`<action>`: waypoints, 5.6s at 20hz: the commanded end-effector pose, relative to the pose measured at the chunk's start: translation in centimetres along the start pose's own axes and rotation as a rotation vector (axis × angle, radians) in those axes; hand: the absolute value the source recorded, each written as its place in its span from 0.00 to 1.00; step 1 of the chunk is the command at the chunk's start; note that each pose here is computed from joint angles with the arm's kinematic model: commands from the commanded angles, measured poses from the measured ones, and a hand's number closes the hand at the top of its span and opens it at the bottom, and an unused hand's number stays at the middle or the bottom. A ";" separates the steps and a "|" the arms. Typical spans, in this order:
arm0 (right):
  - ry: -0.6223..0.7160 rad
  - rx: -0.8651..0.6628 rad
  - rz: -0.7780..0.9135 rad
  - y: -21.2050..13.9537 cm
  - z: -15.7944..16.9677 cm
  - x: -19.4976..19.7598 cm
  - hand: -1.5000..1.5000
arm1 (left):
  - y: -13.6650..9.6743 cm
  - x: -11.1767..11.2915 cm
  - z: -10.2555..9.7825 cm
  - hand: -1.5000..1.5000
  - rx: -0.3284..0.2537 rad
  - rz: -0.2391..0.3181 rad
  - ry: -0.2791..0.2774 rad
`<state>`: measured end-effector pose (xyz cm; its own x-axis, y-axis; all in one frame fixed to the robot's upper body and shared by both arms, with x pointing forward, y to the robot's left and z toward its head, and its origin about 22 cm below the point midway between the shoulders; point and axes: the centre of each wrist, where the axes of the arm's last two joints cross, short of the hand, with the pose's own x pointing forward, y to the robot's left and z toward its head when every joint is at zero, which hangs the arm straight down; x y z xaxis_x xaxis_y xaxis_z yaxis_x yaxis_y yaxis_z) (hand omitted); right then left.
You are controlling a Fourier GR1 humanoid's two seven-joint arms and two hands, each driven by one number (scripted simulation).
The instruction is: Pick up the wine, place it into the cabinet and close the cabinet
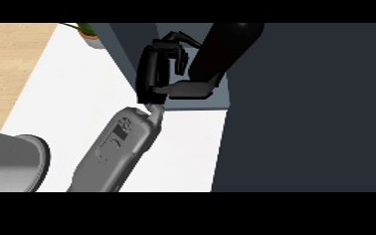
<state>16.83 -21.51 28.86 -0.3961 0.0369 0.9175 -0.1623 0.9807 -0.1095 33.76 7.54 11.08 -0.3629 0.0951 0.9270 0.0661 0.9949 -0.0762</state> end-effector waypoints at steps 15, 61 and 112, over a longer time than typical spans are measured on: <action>-0.022 0.084 -0.060 0.8 1.2 -0.2 0.00 | 0.3 -6.3 -1.3 1.00 0.034 -0.120 -0.006; -0.045 0.126 -0.070 0.3 0.0 -0.4 0.00 | 4.3 -12.2 -3.7 1.00 0.209 -0.333 0.078; -0.070 0.245 -0.132 2.0 -0.9 -0.8 0.00 | 8.6 -17.5 4.2 1.00 0.359 -0.060 0.342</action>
<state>18.20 -19.32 28.36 -0.4259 -0.0815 0.9011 -0.3899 0.9153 -0.1015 36.97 14.64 -7.13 -0.0380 0.1023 0.9940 -0.2720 0.9561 -0.1088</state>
